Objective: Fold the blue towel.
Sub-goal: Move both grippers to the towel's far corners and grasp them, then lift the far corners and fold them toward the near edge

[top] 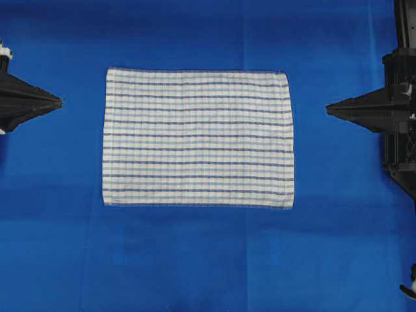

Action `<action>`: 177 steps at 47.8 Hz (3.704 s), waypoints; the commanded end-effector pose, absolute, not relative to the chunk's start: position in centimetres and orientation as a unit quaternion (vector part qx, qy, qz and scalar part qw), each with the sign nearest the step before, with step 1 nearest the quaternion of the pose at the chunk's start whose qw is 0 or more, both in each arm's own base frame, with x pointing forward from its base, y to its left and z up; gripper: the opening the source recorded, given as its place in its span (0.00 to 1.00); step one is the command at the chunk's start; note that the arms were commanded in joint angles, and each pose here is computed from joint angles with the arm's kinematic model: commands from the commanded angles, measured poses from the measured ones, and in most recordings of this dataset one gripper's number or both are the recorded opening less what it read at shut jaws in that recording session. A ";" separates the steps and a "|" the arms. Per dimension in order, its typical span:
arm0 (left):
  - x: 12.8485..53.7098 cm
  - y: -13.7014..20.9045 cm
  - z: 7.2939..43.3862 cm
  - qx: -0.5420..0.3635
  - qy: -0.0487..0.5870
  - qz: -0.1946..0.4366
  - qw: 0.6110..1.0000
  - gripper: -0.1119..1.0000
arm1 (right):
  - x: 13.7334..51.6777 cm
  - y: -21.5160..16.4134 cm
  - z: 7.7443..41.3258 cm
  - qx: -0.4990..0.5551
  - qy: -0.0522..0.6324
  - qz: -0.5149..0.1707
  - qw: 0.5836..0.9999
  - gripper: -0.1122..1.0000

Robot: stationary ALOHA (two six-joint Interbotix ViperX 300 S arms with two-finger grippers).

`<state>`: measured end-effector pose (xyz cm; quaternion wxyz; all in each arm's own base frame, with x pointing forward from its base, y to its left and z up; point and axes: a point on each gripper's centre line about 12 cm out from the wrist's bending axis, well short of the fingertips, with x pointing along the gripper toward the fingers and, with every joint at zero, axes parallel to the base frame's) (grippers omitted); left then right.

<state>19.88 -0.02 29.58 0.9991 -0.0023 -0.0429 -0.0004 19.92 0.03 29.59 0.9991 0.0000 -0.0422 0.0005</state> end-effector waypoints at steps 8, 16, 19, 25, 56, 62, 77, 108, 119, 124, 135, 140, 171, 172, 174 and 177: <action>20.3 0.0 29.7 -0.018 -0.034 0.002 0.999 0.10 | 20.8 -0.2 30.1 0.004 -0.018 -0.006 1.000 0.11; 21.4 1.0 28.1 -0.017 0.001 0.025 1.000 0.10 | 21.8 -2.0 28.6 0.027 0.029 -0.049 0.998 0.11; 22.0 1.5 27.2 -0.017 0.022 0.038 0.999 0.10 | 22.2 -3.1 27.7 0.043 0.047 -0.075 0.995 0.11; 23.2 3.0 25.4 -0.020 0.063 0.068 0.995 0.11 | 22.9 -5.1 25.7 0.067 0.084 -0.119 0.987 0.11; 25.0 10.5 15.1 -0.068 0.228 0.201 0.950 0.78 | 24.8 -10.9 15.0 0.129 0.232 -0.237 0.934 0.70; 25.0 11.2 13.1 -0.075 0.250 0.213 0.941 0.78 | 24.9 -11.4 13.3 0.135 0.243 -0.251 0.927 0.69; 25.0 12.5 9.7 -0.084 0.271 0.234 0.930 0.78 | 25.0 -12.0 9.7 0.149 0.268 -0.277 0.911 0.69; 25.2 12.1 6.5 -0.103 0.317 0.228 0.915 0.25 | 25.0 -12.1 8.6 0.151 0.275 -0.285 0.906 0.39; 25.7 11.4 6.6 -0.098 0.317 0.214 0.919 0.13 | 25.1 -11.8 8.6 0.150 0.275 -0.280 0.908 0.12; 25.7 11.3 6.8 -0.096 0.314 0.213 0.920 0.13 | 25.3 -11.6 8.7 0.149 0.275 -0.276 0.909 0.12; 25.9 11.3 8.6 -0.088 0.298 0.210 0.927 0.13 | 25.4 -11.5 9.9 0.152 0.254 -0.276 0.914 0.12; 25.8 11.3 9.9 -0.086 0.292 0.209 0.929 0.13 | 25.4 -11.5 11.0 0.151 0.240 -0.274 0.919 0.12; 25.7 9.2 11.8 -0.077 0.274 0.178 0.942 0.13 | 24.5 -9.6 12.7 0.160 0.237 -0.248 0.926 0.12; 25.7 9.0 11.9 -0.076 0.273 0.175 0.943 0.13 | 24.5 -9.5 12.8 0.162 0.235 -0.246 0.926 0.12; 25.7 8.6 12.2 -0.074 0.268 0.168 0.946 0.13 | 24.3 -9.1 13.0 0.165 0.234 -0.242 0.927 0.12; 25.7 7.8 12.6 -0.072 0.262 0.157 0.949 0.13 | 24.0 -8.4 13.4 0.169 0.230 -0.234 0.929 0.12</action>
